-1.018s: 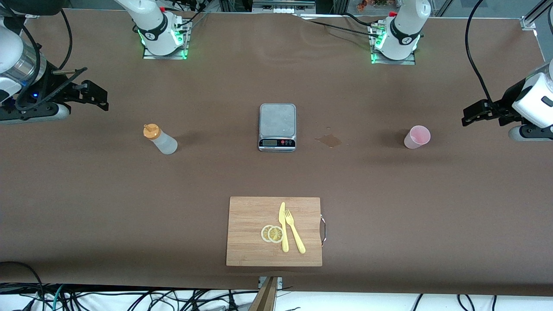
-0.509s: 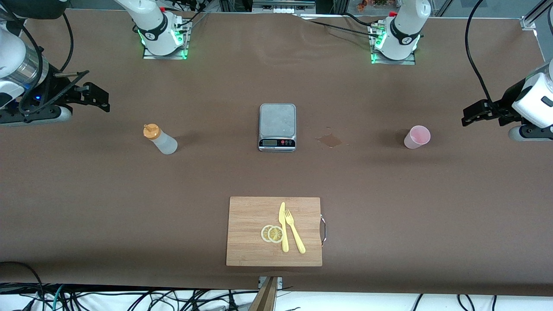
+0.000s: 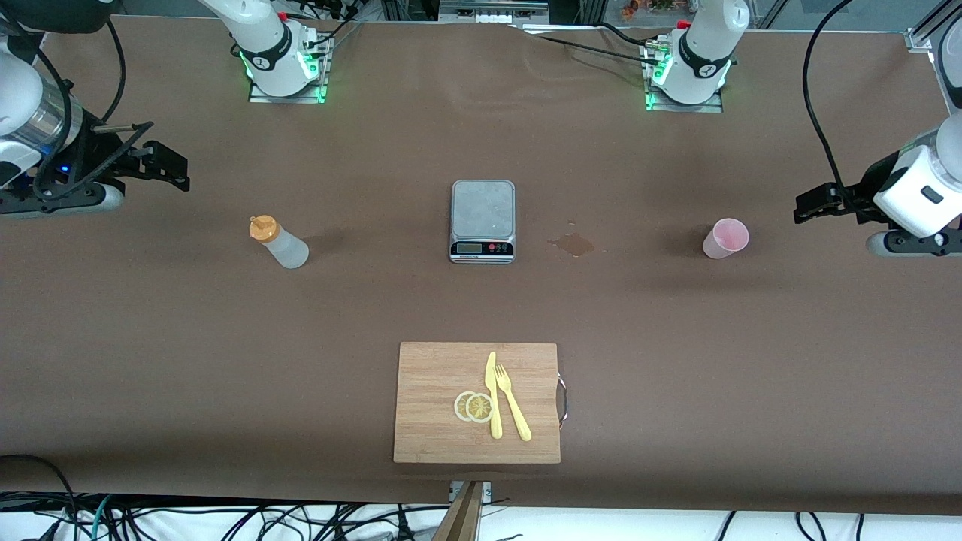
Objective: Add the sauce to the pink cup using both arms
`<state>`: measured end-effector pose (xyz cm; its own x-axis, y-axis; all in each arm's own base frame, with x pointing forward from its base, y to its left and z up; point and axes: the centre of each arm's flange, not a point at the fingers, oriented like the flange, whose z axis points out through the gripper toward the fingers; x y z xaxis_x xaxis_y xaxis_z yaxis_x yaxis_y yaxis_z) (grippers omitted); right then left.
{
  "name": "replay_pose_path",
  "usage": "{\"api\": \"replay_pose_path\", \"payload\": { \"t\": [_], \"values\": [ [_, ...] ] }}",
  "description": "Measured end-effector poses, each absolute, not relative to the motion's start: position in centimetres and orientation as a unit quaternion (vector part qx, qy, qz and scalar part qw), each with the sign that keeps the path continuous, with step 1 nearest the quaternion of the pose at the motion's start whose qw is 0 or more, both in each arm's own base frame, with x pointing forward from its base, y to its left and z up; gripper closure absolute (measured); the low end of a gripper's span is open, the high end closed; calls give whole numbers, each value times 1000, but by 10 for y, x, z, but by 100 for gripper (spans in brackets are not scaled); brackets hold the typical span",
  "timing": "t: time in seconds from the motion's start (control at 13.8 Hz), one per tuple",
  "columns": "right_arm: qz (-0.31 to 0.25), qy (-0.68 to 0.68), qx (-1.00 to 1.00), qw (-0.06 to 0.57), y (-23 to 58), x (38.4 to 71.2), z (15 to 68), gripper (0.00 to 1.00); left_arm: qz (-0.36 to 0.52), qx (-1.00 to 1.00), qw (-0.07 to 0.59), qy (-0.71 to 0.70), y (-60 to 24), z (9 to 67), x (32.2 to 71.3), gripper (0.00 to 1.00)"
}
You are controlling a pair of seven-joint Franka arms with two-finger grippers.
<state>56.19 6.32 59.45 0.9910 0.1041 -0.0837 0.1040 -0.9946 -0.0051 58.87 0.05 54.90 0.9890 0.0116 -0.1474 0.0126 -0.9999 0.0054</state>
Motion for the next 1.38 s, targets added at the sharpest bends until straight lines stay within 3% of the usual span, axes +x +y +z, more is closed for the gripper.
{"api": "replay_pose_path", "payload": {
  "t": [0.22,0.51,0.94,1.38],
  "values": [
    [43,-51,-998,0,62,560,600,0,-97,995,10,-16,35,516,584,0],
    [42,-52,-998,1,63,560,601,0,-85,995,20,-43,91,428,571,0],
    [46,-55,-997,0,66,559,602,0,-61,996,0,-71,79,306,530,0],
    [48,-55,-997,0,66,558,601,0,-79,993,5,-87,61,274,508,0]
  ]
}}
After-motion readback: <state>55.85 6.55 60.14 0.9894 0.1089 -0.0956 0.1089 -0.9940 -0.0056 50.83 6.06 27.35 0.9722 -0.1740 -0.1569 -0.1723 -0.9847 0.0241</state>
